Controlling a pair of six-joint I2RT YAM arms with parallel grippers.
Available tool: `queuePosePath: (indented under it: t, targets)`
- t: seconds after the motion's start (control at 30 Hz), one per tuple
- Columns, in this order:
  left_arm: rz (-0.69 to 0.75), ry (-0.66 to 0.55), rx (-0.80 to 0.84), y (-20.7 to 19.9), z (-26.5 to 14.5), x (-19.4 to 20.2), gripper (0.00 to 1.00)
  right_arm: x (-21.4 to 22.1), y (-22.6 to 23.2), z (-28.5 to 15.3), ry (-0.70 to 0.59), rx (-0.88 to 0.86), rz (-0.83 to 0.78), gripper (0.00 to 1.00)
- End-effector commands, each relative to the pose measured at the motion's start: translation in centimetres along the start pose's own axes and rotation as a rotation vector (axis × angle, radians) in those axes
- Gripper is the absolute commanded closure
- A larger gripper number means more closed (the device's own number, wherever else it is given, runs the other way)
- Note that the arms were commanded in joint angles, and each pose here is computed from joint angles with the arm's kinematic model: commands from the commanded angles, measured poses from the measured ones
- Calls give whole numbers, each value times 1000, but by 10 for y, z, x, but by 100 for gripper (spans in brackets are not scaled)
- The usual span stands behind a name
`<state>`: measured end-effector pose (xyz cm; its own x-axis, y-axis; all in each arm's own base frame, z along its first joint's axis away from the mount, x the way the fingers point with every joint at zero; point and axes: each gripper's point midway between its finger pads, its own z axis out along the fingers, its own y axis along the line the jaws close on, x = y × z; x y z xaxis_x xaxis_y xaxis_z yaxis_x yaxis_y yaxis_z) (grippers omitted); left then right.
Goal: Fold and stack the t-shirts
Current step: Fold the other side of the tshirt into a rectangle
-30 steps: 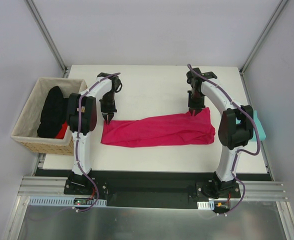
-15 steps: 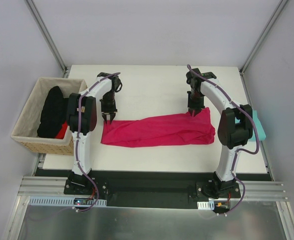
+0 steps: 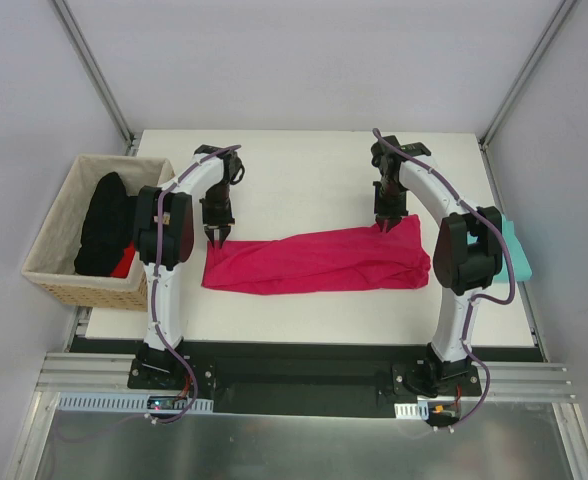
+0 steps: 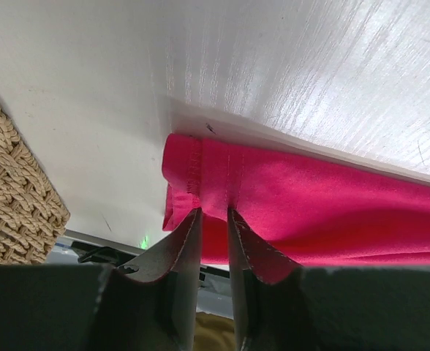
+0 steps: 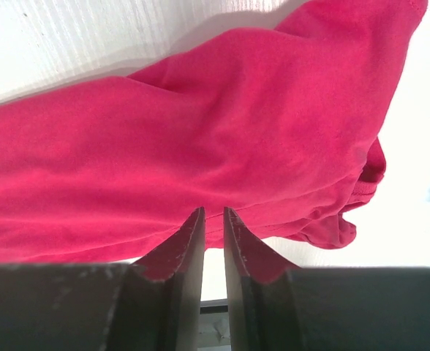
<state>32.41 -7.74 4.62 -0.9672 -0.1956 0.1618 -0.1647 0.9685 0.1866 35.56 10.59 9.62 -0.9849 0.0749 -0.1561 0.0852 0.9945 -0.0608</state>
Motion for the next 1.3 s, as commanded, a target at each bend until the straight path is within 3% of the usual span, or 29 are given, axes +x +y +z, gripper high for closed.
queuePosePath:
  t: [0.0,1.27]
  targets:
    - [21,14,1,-3,-2,3,78,0,-1,-9,12,-6,3,81]
    - [10,37,-4,2,10,2,78,-1,1,-9,56,-8,10,82]
